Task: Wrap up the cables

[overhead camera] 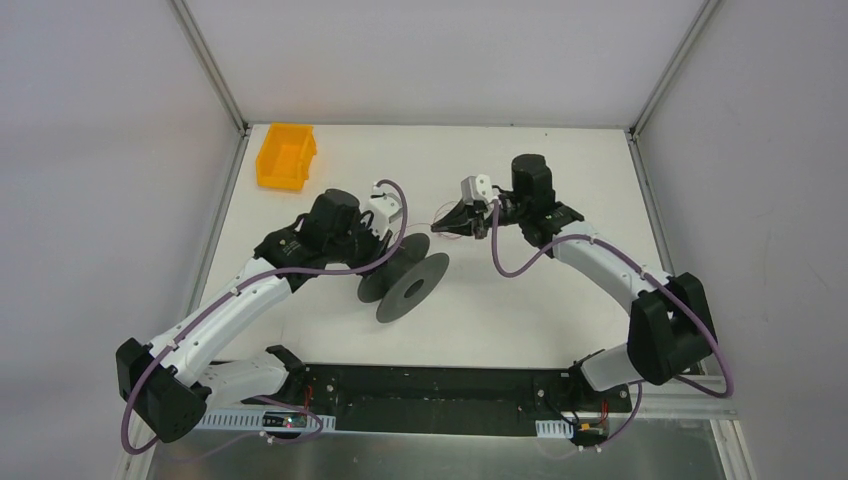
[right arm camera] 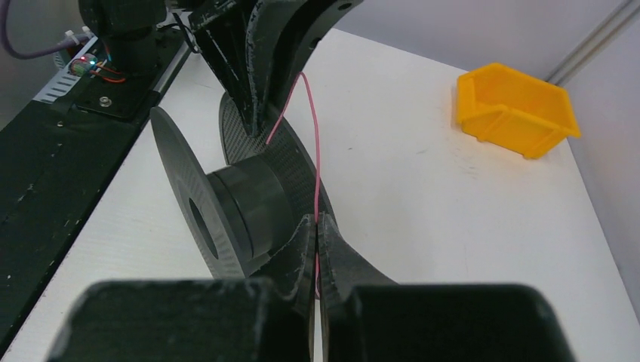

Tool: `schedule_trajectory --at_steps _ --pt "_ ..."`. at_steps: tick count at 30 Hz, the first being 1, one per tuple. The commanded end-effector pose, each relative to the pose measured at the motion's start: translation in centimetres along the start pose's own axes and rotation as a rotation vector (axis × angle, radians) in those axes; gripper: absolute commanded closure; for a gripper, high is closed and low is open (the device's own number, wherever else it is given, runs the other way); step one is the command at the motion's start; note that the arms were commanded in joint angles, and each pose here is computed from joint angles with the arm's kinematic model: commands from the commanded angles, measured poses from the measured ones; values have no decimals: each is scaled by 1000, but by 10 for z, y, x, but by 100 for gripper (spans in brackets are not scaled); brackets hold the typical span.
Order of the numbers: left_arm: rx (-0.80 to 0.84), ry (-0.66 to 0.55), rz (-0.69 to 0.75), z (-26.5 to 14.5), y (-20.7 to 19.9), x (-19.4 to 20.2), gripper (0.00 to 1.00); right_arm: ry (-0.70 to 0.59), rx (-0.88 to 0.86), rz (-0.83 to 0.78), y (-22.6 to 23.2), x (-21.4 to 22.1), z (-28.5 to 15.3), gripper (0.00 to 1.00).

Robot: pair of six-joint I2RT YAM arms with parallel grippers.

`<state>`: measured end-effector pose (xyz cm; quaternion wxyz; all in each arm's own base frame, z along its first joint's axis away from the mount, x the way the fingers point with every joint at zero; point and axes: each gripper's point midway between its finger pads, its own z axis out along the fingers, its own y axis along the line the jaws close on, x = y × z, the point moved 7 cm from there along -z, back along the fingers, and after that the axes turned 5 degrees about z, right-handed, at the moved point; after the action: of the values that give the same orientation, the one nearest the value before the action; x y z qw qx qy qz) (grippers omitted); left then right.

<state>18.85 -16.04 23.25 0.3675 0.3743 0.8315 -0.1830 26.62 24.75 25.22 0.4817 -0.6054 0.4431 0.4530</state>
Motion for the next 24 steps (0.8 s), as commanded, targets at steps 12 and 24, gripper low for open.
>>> schedule_trajectory --at_steps 12,24 --pt "-137 -141 -179 -20 18 -24 55 -1 -166 -82 9 1 32 100" --pt "-159 -284 -184 -52 15 -30 38 80 -168 -30 11 26 39 100"
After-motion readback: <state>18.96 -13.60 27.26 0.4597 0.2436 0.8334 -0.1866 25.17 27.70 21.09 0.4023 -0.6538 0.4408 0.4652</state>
